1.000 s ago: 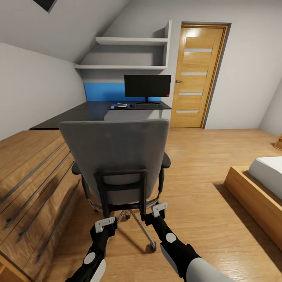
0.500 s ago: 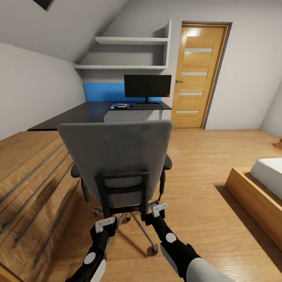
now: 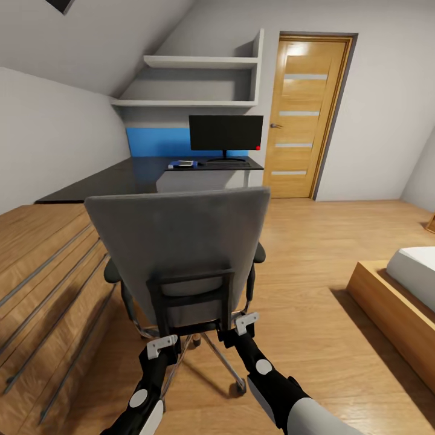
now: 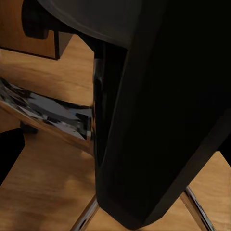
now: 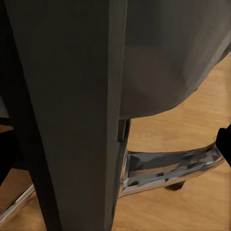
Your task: In the bedroom, organize the workspace by keeping the computer under the desk, ensuring the monitor is on the desk, placing the keyboard on the desk next to the monitor, placing the mouse on the desk next to the keyboard, moving the folder from the swivel chair onto the desk next to the mouse, stacking the notebook on top of the folder with the pen on top of the notebook, and positioning the swivel chair next to the desk.
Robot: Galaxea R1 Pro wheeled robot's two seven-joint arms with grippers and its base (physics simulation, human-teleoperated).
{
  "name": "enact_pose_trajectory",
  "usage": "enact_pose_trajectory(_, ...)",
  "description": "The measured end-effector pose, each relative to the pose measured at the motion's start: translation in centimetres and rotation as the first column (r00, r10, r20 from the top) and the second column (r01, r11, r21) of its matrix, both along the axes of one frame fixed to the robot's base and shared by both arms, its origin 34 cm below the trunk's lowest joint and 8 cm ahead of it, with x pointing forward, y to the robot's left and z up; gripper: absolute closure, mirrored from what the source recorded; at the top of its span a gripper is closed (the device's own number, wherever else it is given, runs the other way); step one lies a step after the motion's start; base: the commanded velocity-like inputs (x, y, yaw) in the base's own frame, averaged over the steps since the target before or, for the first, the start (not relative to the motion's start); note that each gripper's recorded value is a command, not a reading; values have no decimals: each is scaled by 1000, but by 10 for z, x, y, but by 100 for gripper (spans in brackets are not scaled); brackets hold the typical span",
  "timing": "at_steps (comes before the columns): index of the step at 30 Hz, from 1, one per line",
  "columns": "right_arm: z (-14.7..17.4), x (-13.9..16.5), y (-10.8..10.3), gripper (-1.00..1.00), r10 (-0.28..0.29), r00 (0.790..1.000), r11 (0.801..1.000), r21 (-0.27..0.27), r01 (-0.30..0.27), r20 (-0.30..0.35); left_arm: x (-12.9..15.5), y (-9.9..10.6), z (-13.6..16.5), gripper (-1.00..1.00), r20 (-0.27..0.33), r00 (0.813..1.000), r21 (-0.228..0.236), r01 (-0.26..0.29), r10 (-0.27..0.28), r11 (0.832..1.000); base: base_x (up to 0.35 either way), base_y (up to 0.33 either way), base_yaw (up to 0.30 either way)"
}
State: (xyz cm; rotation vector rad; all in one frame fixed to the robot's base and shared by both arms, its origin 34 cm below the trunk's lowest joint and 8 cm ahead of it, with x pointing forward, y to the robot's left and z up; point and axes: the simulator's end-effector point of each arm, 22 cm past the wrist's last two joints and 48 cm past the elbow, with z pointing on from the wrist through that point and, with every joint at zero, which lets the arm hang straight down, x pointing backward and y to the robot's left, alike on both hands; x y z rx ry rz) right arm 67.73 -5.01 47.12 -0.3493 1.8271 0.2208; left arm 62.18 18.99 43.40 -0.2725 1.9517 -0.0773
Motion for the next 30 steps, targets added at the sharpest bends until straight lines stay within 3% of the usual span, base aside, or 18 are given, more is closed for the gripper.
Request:
enact_pose_trajectory(6, 0, 0, 0, -100, 1, 1000, 1000, -1, -1, 0, 0, 0, 0, -100, 1, 1000, 0, 0, 0, 1000, 60, -2, 0)
enact_pose_trajectory(12, 0, 0, 0, -100, 0, 1000, 1000, 0, 0, 1, 0, 0, 1, -100, 2, 1000, 1, 0, 0, 1000, 284, -53, 0)
enact_pose_trajectory(30, 0, -1, 2, -100, 8, 1000, 1000, -5, -8, 2, 0, 0, 0, -100, 0, 1000, 1, 1, -1, 1000, 239, -194, 0)
